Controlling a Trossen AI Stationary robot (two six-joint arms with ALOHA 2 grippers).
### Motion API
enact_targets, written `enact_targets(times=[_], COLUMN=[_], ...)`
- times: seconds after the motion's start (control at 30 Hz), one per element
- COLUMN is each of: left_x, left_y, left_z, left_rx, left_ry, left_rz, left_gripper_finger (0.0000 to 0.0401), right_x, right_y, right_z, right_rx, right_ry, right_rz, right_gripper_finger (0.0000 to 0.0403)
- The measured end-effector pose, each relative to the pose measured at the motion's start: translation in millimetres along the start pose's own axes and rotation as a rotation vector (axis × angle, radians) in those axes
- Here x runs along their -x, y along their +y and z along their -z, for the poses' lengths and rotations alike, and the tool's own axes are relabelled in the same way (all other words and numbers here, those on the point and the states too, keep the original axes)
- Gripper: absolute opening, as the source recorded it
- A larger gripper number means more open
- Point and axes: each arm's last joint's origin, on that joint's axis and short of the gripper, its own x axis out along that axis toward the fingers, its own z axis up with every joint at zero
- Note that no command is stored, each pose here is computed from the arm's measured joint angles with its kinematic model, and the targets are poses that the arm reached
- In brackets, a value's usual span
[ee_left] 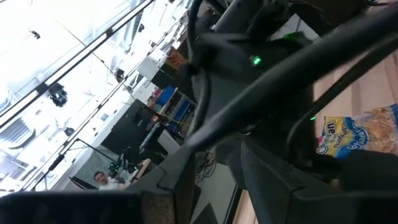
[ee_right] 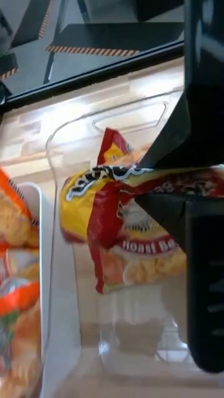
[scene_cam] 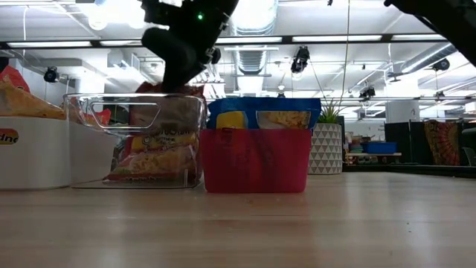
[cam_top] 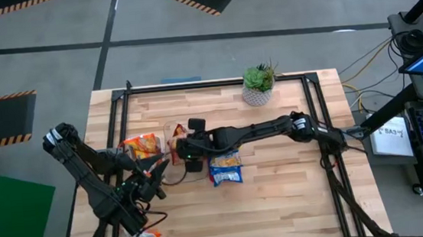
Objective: Sort Maruchan noodles
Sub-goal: Put the red noodle pack into the transparent bin
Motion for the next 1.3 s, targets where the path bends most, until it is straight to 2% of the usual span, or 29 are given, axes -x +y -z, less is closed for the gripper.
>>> enact_targets(times=[0.23,0.4,0.5,0.7,0.93,1.03,1.1,1.2,1.3], left_x=[-4.0,-7.4,-9.0,-17.9,-41.7,-55.2,-66.8,-87.8,-107.8], left_y=[0.4,0.5,0.6,1.0,-2.1,-9.3,-16.8,-30.9,-44.3], left_z=[0.4,0.6,0.6,2.3,8.5,7.7,3.8,4.0,18.4], left_rx=[0.000,0.003,0.025,0.090,0.161,0.196,0.216,0.206,0.172], left_ry=[0.012,0.022,0.027,0.079,0.314,0.438,0.488,0.525,0.561], left_rz=[-0.012,-0.021,-0.026,-0.036,0.011,0.095,0.183,0.360,0.543], left_gripper_finger=[0.0111,0.0111,0.0111,0.0103,0.0044,0.0012,0.0004,0.0006,0.0001], right_x=[8.8,14.5,25.5,69.6,115.5,125.3,132.9,141.0,146.7], right_y=[17.7,24.9,22.7,10.4,10.8,13.0,11.4,6.6,2.9], right_z=[-1.1,-1.8,-2.5,-1.4,19.4,39.5,54.2,78.0,102.1], right_rx=[0.035,0.022,0.020,0.045,0.031,0.014,-0.013,-0.059,-0.111], right_ry=[-0.016,-0.023,-0.013,0.001,-0.106,-0.163,-0.203,-0.257,-0.301], right_rz=[-0.026,-0.111,-0.119,-0.130,-0.167,-0.181,-0.189,-0.198,-0.208], right_gripper_finger=[0.0103,0.0119,0.0114,0.0077,0.0026,0.0013,0.0010,0.0009,0.0009])
